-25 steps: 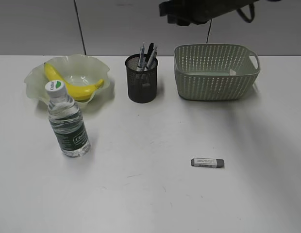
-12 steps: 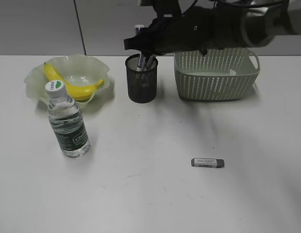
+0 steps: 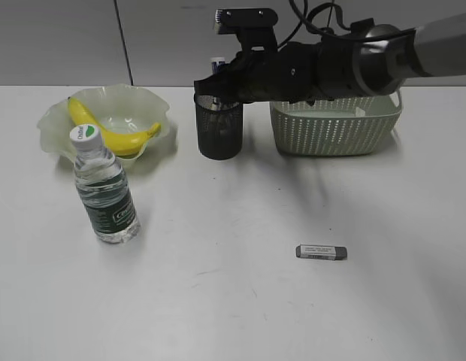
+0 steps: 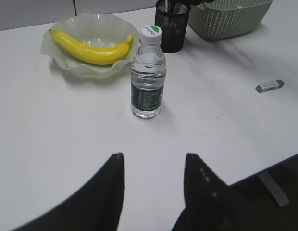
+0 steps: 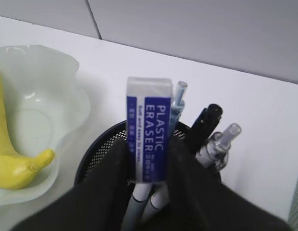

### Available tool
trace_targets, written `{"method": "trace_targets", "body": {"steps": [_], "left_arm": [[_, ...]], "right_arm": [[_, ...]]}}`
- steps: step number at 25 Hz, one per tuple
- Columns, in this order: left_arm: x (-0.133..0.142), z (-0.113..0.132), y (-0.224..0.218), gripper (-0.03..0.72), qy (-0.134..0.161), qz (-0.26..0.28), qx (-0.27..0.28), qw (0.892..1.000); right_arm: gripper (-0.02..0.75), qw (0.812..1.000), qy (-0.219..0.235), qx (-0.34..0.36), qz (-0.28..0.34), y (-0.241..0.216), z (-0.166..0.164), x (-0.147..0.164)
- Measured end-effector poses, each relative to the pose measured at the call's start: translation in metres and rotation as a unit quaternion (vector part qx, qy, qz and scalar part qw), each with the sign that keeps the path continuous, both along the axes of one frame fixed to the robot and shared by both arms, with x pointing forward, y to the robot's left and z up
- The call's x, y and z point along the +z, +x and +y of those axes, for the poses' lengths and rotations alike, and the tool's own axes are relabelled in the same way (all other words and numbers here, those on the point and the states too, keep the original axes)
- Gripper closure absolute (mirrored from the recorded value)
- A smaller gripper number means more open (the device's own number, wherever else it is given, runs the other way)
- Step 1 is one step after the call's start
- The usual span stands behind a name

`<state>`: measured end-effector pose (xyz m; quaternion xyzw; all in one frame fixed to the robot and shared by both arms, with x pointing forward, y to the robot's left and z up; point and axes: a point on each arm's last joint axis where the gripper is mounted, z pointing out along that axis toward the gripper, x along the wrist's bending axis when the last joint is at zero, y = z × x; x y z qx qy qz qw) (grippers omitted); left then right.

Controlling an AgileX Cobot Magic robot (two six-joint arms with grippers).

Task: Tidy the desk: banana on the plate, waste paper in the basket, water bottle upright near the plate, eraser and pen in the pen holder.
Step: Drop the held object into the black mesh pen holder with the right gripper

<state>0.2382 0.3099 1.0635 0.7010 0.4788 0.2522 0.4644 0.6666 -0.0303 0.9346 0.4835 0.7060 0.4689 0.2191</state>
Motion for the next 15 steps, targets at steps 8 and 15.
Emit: {"method": "trace_targets", "body": {"steps": [8,15], "left_arm": [[0.0,0.0,0.0,0.378,0.0,0.0,0.0,1.0],[0.0,0.0,0.0,0.378,0.0,0.0,0.0,1.0]], "right_arm": [[0.344,1.0,-0.005,0.005,0.017,-0.003,0.0,0.004],[0.337,0.996,-0.044,0.045,0.063,-0.026,-0.008,0.056]]}}
